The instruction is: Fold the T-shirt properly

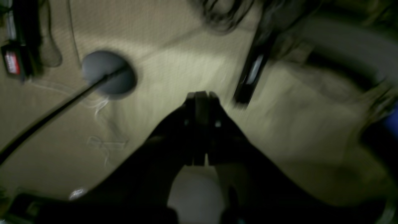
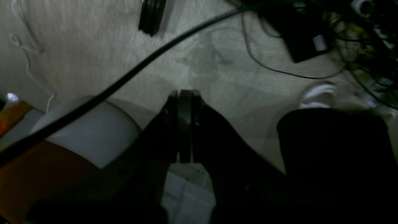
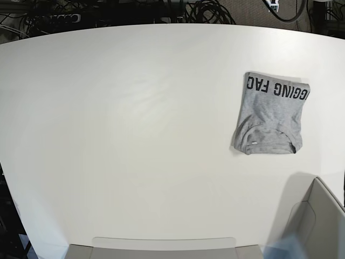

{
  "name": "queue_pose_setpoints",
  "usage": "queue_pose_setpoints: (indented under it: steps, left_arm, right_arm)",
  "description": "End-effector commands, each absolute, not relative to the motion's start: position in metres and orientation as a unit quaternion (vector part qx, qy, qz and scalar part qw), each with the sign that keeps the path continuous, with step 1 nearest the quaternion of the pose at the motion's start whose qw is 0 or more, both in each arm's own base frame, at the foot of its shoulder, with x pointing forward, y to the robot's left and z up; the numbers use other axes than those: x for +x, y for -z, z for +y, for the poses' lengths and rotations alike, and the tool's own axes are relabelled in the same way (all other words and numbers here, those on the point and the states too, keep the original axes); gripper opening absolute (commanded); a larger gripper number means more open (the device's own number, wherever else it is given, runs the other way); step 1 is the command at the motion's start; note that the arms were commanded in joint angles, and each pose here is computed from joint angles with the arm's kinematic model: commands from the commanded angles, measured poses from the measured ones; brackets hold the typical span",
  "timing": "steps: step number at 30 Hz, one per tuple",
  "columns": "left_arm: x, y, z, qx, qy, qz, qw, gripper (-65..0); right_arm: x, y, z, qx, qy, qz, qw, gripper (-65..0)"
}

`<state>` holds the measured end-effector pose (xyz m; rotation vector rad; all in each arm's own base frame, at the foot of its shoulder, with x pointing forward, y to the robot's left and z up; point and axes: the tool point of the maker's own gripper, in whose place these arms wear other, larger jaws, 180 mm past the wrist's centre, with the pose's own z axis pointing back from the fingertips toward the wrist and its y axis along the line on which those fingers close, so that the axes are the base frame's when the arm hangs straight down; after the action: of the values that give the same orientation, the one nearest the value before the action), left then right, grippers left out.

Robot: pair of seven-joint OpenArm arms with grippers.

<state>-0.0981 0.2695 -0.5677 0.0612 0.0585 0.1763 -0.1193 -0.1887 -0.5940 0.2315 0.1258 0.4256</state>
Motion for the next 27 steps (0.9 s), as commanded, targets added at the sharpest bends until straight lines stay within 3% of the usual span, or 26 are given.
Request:
queue_pose_setpoints:
  steps: [1, 12, 15, 21, 27]
  left_arm:
    - [-0.098, 0.57, 0.279, 0.04, -0.083, 0.03, 0.995, -65.0]
    - [-0.099, 0.61, 0.277, 0.043, -0.117, 0.041, 0.991, -65.0]
    - [-0.107, 0.615, 0.292, 0.092, -0.12, 0.04, 0.988, -65.0]
    - [-0.117, 0.609, 0.333, 0.222, -0.079, -0.002, 0.972, -65.0]
    - [-0.115, 0.61, 0.333, 0.241, -0.057, -0.017, 0.969, -65.0]
  right_arm:
    - [-0.12, 0.599, -0.212, 0.095, -0.216, 0.062, 0.97, -65.0]
    - [-0.085, 0.625, -0.233, 0.083, -0.282, -0.007, 0.956, -65.0]
    - [-0.069, 0.627, -0.242, 0.073, -0.278, -0.03, 0.957, -65.0]
    - [-0.073, 0.63, -0.247, 0.077, -0.339, -0.006, 0.938, -65.0]
    - [-0.09, 0.628, -0.243, 0.095, -0.388, 0.018, 0.917, -65.0]
